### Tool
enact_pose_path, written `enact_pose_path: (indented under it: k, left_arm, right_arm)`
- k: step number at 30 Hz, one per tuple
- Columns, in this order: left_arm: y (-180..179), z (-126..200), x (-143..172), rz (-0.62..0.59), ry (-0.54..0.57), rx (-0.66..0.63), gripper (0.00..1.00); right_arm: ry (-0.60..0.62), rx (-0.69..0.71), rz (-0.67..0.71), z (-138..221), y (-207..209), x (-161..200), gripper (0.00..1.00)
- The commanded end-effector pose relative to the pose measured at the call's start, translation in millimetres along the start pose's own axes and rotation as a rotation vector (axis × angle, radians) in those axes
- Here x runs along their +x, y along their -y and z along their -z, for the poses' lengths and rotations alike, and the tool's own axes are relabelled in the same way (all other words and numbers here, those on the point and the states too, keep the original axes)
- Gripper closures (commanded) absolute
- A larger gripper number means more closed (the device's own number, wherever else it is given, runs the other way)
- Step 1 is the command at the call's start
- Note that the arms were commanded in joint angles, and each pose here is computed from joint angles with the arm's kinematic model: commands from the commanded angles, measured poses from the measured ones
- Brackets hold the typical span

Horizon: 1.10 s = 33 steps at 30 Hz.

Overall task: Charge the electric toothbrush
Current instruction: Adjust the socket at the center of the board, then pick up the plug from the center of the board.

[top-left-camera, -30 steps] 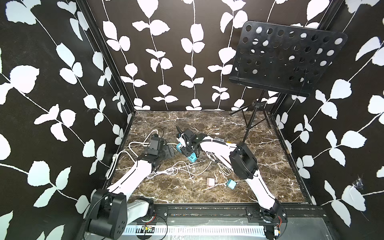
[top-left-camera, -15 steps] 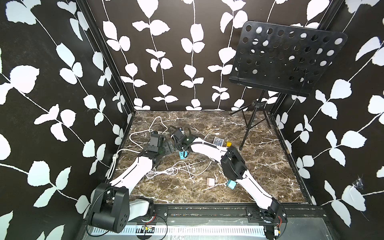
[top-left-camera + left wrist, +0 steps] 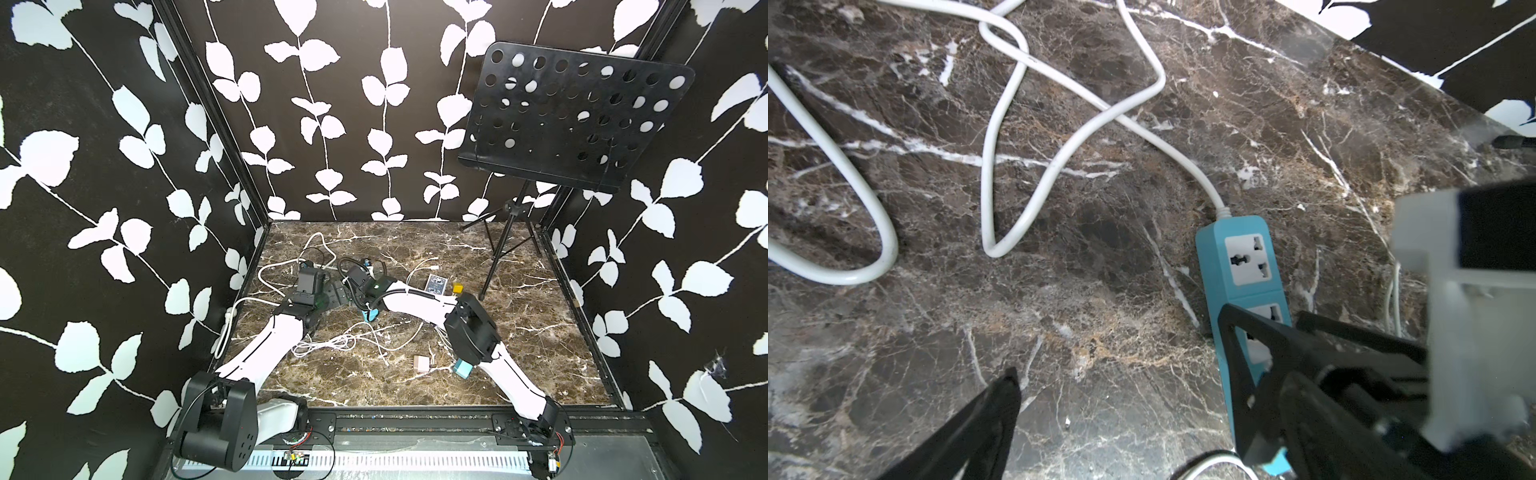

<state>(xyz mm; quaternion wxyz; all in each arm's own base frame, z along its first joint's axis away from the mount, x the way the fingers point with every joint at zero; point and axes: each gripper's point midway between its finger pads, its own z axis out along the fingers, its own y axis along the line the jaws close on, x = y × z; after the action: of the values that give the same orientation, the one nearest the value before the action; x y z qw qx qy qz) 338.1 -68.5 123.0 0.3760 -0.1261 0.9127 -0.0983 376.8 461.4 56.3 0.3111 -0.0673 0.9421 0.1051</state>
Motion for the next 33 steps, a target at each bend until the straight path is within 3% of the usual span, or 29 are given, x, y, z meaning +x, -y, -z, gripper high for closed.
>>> enact_pose_path:
  k: [1, 7, 10, 12, 16, 21, 26, 33]
  left_arm:
    - [3, 14, -12, -0.029, 0.029, 0.007, 0.01]
    - [22, 29, -14, -0.107, 0.031, 0.097, 0.01]
    - [48, 37, -5, -0.224, 0.012, 0.156, 0.01]
    - [72, 42, 9, -0.339, -0.006, 0.21, 0.01]
    - [126, 57, 52, -0.594, -0.056, 0.383, 0.01]
    - [182, 80, 135, -0.993, -0.16, 0.581, 0.02]
    - [207, 90, 186, -1.152, -0.232, 0.808, 0.08]
    - [207, 84, 228, -1.372, -0.388, 0.84, 0.17]
  right_arm:
    - [0.141, -0.086, -0.068, 55, -10, -50, 0.19]
    - [0.129, -0.085, -0.042, 105, 41, -42, 0.1]
    - [0.098, -0.035, -0.008, 128, 82, -25, 0.02]
    - [0.064, -0.024, 0.005, 141, 109, -9, 0.01]
    - [-0.041, -0.025, -0.021, 161, 157, 34, 0.01]
    - [-0.116, -0.092, -0.08, 191, 192, 80, 0.01]
    - [-0.135, -0.225, -0.2, 207, 205, 103, 0.03]
    - [-0.137, -0.306, -0.25, 219, 214, 110, 0.07]
